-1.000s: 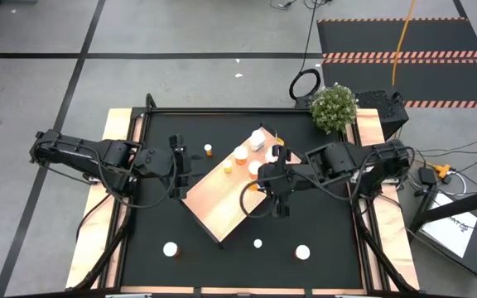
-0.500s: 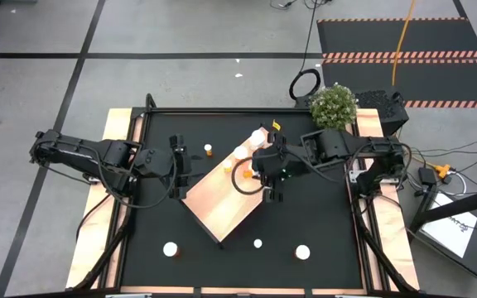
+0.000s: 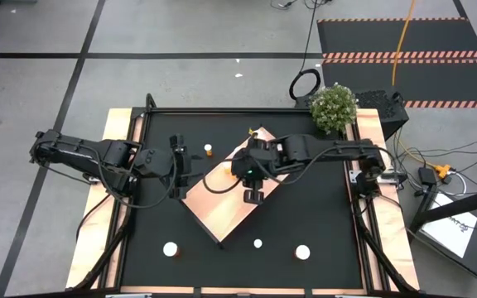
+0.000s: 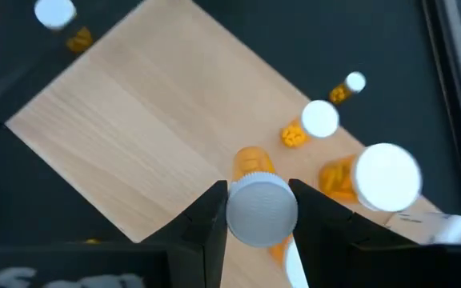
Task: Pick and place medicine bottles onto shelf by color
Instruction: Put the small orange pill bottle on the shelf
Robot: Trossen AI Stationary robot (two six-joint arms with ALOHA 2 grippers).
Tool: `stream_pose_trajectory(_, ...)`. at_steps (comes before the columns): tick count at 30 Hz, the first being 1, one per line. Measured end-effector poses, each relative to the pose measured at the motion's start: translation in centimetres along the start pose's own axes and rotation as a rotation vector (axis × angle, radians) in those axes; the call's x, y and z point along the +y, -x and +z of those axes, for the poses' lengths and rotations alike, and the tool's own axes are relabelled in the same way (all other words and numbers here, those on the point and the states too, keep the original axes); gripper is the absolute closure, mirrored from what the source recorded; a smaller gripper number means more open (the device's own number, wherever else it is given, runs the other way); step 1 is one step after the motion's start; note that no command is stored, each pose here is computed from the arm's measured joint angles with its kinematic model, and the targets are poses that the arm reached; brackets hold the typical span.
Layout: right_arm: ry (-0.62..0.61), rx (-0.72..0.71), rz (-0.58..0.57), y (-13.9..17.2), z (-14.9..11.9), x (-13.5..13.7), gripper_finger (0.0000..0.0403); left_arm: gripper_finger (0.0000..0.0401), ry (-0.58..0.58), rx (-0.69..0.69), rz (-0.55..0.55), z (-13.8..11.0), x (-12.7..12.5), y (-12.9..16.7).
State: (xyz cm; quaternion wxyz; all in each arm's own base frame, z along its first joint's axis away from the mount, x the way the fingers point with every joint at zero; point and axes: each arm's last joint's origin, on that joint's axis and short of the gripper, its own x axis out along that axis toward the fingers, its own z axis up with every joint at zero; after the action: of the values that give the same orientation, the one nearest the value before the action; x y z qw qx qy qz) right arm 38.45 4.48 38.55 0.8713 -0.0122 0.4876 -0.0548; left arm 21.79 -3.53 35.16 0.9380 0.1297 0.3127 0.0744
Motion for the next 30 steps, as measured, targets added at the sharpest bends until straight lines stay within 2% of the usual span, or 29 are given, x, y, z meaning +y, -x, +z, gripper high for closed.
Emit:
stream_pose_trajectory(5, -0.003, 0.055, 0.009, -1.7, 0.0, -0.1, 0.0289, 0.0178, -0.001, 0.002, 0.0, 0.0, 0.0, 0.0)
stream_pose_trajectory(30, -0.001, 0.173, 0.041, -5.4, -1.6, 0.2, 0.0288, 0.0178, -0.001, 0.001, 0.0, 0.0, 0.0, 0.0)
